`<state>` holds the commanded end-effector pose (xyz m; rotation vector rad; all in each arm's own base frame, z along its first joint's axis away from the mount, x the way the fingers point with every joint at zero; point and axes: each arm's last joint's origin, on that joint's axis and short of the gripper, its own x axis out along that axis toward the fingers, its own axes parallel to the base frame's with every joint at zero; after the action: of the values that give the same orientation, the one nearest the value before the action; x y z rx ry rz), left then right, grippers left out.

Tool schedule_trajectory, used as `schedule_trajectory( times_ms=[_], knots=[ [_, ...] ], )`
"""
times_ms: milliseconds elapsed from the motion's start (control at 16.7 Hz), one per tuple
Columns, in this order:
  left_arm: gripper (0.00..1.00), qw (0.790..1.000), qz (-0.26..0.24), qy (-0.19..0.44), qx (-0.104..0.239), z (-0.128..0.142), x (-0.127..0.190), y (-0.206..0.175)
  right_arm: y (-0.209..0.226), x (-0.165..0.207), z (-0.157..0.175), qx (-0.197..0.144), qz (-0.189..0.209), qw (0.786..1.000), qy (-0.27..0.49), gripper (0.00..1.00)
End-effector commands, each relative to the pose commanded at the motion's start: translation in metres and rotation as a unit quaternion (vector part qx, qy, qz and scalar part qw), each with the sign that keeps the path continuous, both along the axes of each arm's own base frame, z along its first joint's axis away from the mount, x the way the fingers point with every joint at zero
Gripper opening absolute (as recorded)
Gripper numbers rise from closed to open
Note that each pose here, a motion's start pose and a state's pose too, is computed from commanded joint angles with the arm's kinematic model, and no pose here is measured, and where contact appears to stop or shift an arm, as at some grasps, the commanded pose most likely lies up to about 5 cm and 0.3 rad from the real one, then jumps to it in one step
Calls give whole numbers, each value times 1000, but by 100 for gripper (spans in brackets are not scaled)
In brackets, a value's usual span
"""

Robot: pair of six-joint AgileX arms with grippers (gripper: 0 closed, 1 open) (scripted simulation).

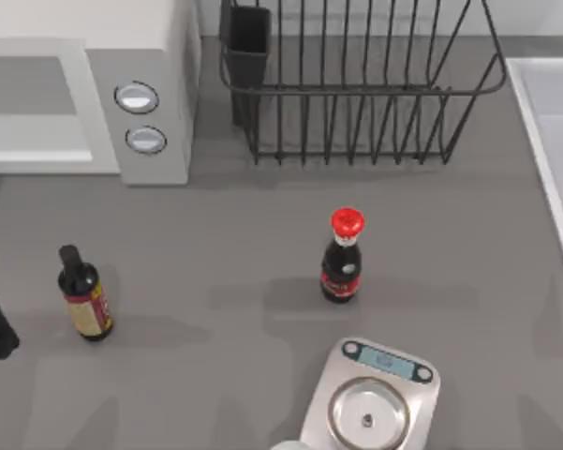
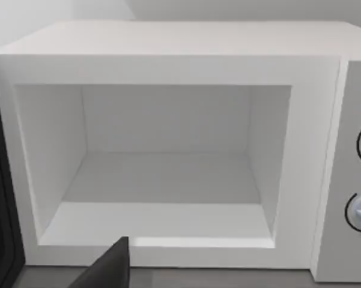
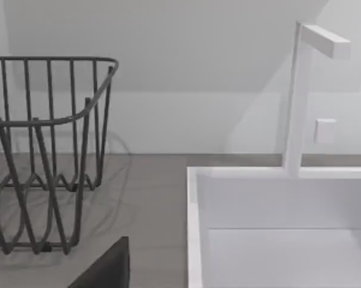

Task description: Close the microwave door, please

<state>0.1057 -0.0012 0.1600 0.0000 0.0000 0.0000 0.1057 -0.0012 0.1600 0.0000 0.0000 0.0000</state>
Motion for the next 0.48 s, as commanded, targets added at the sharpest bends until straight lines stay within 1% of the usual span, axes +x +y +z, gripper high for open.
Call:
schedule_trajectory(
  times_ms=[60,480],
  knots=[
    [100,1000,0,0,0,0,0,0,0,0,0,0,0,1000,0,100],
    [47,1000,0,0,0,0,0,0,0,0,0,0,0,1000,0,100]
  ],
)
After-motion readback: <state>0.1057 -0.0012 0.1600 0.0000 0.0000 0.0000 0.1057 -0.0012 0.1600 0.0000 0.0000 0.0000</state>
